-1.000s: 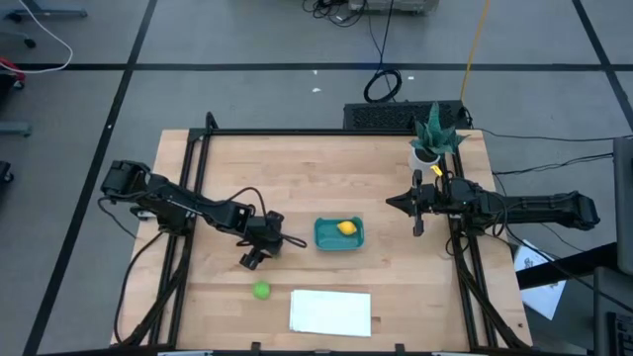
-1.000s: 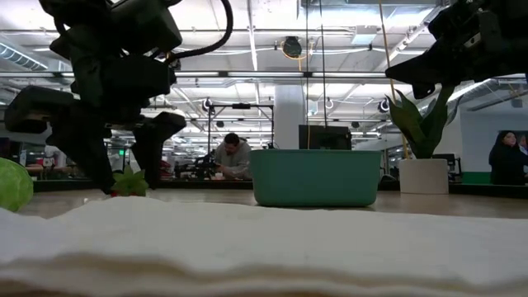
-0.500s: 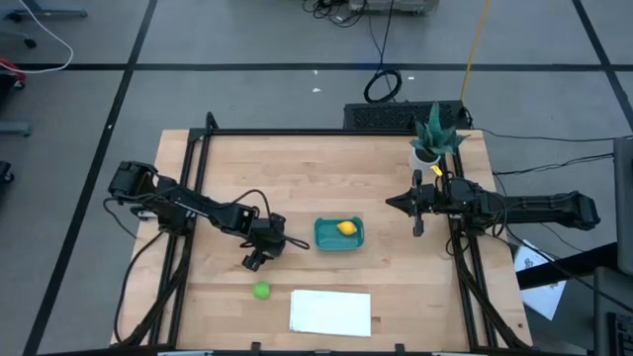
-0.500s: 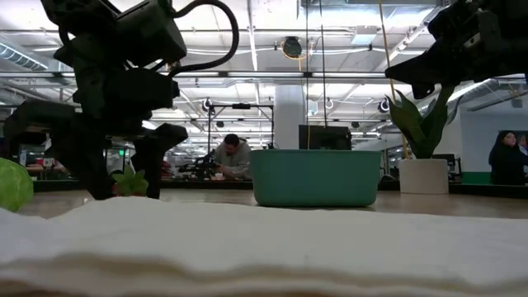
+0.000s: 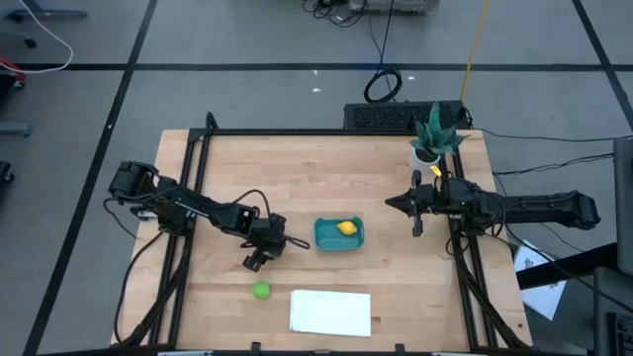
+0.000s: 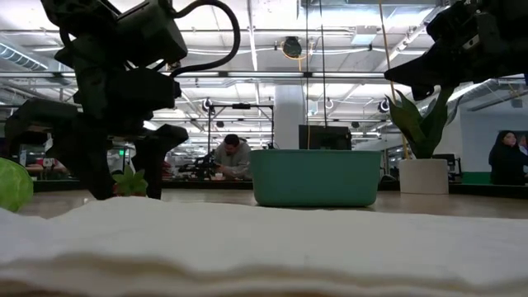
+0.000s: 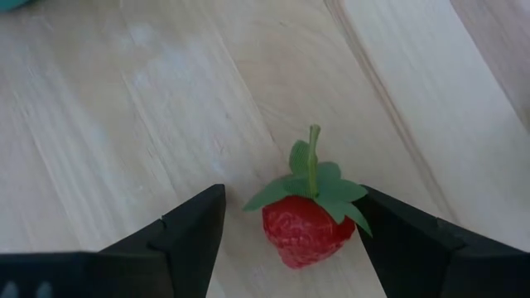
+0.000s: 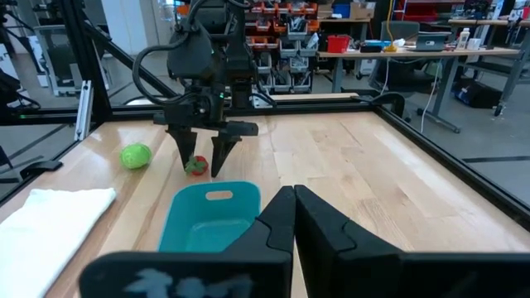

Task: Pick and placing Produce into tupperware
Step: Put the red strawberry into the blue bin

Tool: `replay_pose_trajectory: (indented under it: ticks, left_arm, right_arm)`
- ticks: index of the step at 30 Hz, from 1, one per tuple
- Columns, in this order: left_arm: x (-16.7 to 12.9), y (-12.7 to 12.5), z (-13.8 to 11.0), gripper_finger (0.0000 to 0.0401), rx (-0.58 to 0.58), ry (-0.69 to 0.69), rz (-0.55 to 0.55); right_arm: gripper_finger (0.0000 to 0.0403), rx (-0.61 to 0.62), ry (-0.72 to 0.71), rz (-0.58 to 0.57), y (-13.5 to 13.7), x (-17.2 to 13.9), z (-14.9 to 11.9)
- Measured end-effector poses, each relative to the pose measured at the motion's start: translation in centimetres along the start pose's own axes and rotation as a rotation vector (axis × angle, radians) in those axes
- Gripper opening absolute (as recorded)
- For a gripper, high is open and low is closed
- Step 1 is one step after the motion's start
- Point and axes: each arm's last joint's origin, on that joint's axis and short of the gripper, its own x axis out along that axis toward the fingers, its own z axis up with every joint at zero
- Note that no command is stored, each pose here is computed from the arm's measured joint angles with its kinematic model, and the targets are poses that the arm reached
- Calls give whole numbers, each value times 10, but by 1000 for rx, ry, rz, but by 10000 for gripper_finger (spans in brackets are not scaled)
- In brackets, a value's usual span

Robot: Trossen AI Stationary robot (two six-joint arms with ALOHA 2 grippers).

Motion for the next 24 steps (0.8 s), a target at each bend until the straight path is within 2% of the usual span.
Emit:
replay_pose_trajectory:
  ticks: [9,19,24]
  left_arm:
    - [0,0,0,262,-6,1,-3]
    - [1,-1,-1,178,-4,0,-12]
    - [1,-1,-1,152,-8,1,-12]
  right_arm:
    - [0,0,0,0,0,0,0]
    - [0,0,0,0,0,0,0]
    - [0,0,0,0,0,0,0]
